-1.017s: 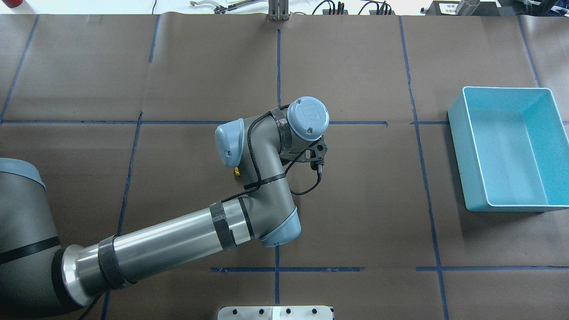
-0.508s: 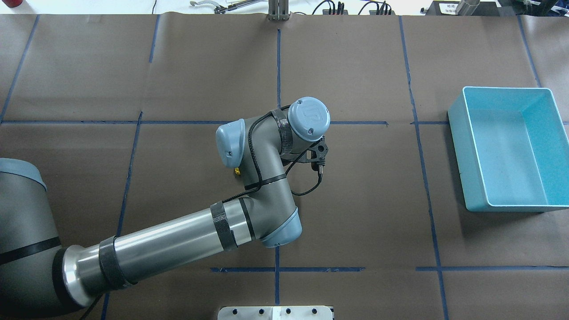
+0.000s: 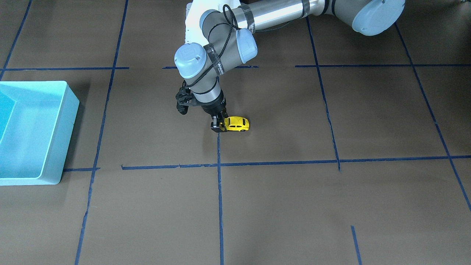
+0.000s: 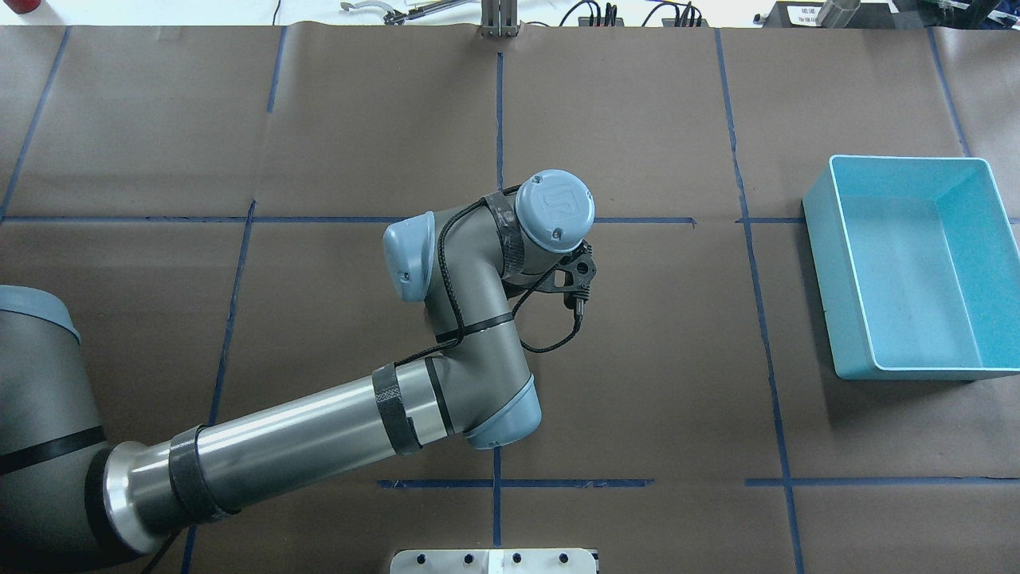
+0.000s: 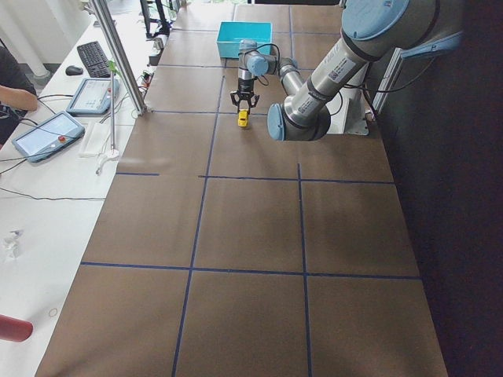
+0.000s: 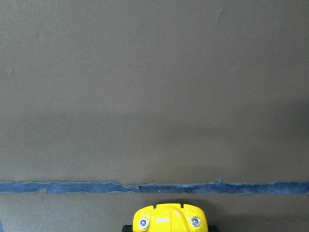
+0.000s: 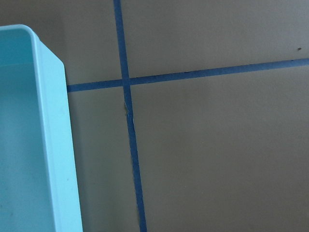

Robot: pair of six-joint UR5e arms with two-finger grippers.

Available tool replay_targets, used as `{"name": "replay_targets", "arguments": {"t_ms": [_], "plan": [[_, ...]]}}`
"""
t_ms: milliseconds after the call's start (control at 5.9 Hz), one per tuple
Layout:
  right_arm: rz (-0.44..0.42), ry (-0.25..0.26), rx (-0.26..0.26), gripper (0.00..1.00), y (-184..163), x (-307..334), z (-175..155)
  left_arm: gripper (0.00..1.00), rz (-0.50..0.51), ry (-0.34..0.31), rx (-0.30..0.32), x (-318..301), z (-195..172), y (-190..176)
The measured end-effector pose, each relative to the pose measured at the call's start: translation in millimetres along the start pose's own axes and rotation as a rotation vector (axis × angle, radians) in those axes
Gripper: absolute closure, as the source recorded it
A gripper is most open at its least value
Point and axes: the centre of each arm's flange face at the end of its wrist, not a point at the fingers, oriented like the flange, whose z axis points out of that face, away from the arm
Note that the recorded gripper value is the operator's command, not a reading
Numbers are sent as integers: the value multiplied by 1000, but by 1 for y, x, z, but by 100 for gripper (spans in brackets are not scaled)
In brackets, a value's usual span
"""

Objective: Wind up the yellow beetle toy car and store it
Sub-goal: 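Hold the car pressed against the table with the left gripper, then drag the car backward along the table with the left gripper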

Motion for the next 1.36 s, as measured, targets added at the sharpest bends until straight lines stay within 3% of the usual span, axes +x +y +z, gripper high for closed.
{"name": "replay_targets", "arguments": {"t_ms": [678,1356], "plan": [[-1,0,1,0,0,0,0,88,75,-19,202,32,-15,-32],[-3,-2,3,0,-1,-1,-1,90,92,4,260,40,-14,-38]]}}
